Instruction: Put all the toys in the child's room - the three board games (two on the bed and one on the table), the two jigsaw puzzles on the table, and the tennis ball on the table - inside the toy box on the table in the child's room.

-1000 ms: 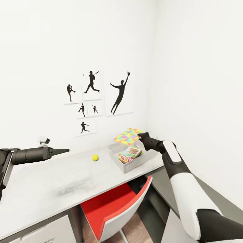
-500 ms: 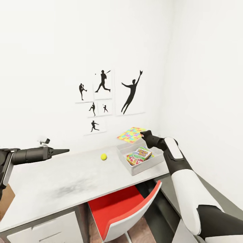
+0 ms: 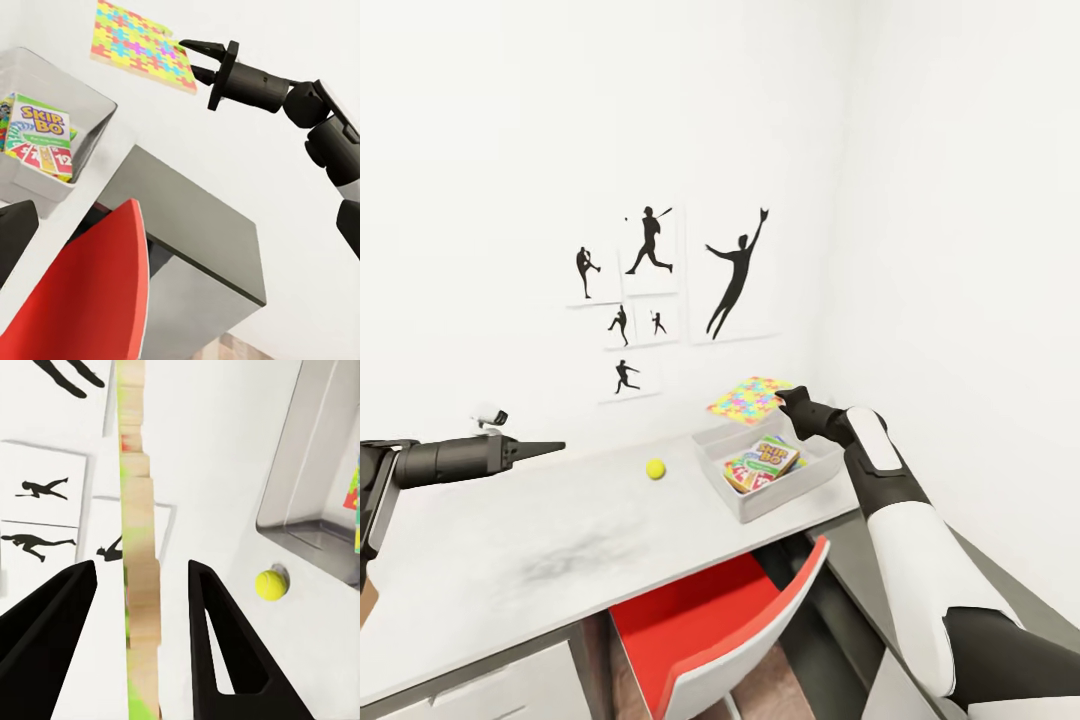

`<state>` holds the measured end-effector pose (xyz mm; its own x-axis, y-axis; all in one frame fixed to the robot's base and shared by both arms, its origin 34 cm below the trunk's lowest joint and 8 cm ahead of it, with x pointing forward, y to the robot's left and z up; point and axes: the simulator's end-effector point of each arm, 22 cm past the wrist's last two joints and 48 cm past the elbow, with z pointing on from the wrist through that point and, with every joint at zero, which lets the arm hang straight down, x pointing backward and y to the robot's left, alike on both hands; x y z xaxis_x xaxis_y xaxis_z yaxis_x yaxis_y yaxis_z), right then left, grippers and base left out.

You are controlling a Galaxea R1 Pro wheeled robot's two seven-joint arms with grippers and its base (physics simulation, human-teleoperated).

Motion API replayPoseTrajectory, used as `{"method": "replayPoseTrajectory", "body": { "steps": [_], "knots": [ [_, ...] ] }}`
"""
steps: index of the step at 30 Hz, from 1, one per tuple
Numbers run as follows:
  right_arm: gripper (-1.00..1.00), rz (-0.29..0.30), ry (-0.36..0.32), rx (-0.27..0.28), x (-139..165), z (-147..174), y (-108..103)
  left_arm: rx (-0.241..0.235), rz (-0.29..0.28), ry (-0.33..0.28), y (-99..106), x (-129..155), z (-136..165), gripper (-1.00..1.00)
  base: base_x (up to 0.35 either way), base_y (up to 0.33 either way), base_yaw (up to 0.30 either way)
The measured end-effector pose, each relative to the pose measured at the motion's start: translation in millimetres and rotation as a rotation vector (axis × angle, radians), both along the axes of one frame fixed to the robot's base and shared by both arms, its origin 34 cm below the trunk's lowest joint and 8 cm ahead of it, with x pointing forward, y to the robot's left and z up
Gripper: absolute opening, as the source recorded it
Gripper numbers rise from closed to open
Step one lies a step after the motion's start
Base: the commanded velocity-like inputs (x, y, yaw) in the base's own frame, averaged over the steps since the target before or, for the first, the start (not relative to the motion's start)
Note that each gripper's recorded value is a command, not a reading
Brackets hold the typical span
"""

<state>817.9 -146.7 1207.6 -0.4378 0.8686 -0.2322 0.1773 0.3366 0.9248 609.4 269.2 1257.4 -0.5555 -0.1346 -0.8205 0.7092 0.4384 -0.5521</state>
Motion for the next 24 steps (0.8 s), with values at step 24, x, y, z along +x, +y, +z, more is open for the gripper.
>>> {"method": "replayPoseTrajectory", "body": {
  "steps": [24],
  "knots": [
    [-1.00,-0.001,0.001,0.000,0.0,-0.6,0.4,0.000,-0.001,0.000,-0.3,-0.1,0.0,1.00,0.071,0.019,-0.001]
  ]
}}
